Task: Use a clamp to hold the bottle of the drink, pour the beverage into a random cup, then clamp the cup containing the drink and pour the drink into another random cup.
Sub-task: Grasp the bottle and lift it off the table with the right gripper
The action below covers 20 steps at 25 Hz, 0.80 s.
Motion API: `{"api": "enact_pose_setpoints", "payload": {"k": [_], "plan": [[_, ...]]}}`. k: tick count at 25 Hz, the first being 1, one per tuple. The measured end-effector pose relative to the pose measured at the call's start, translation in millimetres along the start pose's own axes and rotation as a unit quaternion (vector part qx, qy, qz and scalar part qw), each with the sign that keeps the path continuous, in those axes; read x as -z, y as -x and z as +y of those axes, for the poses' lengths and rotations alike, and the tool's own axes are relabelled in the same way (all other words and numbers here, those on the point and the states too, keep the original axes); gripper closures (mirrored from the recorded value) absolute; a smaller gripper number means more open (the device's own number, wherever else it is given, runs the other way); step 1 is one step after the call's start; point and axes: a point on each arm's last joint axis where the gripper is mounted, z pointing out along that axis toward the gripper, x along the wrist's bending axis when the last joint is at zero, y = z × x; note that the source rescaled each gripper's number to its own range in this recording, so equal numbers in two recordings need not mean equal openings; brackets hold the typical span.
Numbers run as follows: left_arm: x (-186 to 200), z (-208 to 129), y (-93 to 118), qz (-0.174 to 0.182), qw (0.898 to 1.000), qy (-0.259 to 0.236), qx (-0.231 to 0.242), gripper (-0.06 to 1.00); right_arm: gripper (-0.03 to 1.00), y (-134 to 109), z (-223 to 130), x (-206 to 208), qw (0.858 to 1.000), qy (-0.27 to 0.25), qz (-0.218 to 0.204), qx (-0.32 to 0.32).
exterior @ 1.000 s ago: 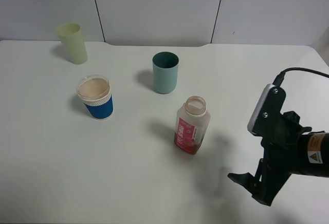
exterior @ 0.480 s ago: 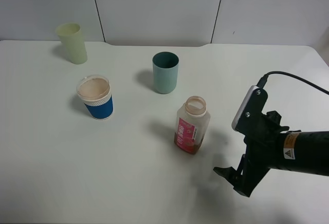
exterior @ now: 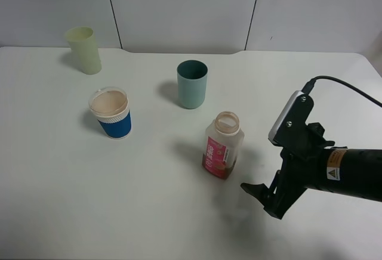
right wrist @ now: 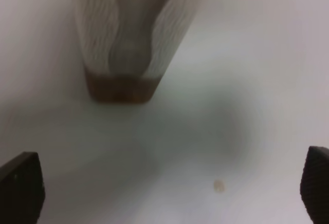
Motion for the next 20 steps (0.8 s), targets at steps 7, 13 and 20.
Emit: {"api": "enact_pose_setpoints", "payload": {"k": [7, 13, 20], "plan": [[0.0, 0.0, 0.0, 0.000, 1.000, 0.000, 0.000, -0.05, -0.03, 3.1, 7.8, 0.4, 0.998, 0.044, -0.015, -0.050], [0.0, 0.0, 0.0, 0.000, 1.000, 0.000, 0.000, -0.05, -0.03, 1.6, 9.4, 0.5, 0.996, 0.053, -0.005, -0.067], [0.0, 0.0, 0.0, 0.000, 1.000, 0.000, 0.000, -0.05, -0.03, -1.4, 4.4, -5.6, 0.997, 0.032, 0.007, -0.069]]}}
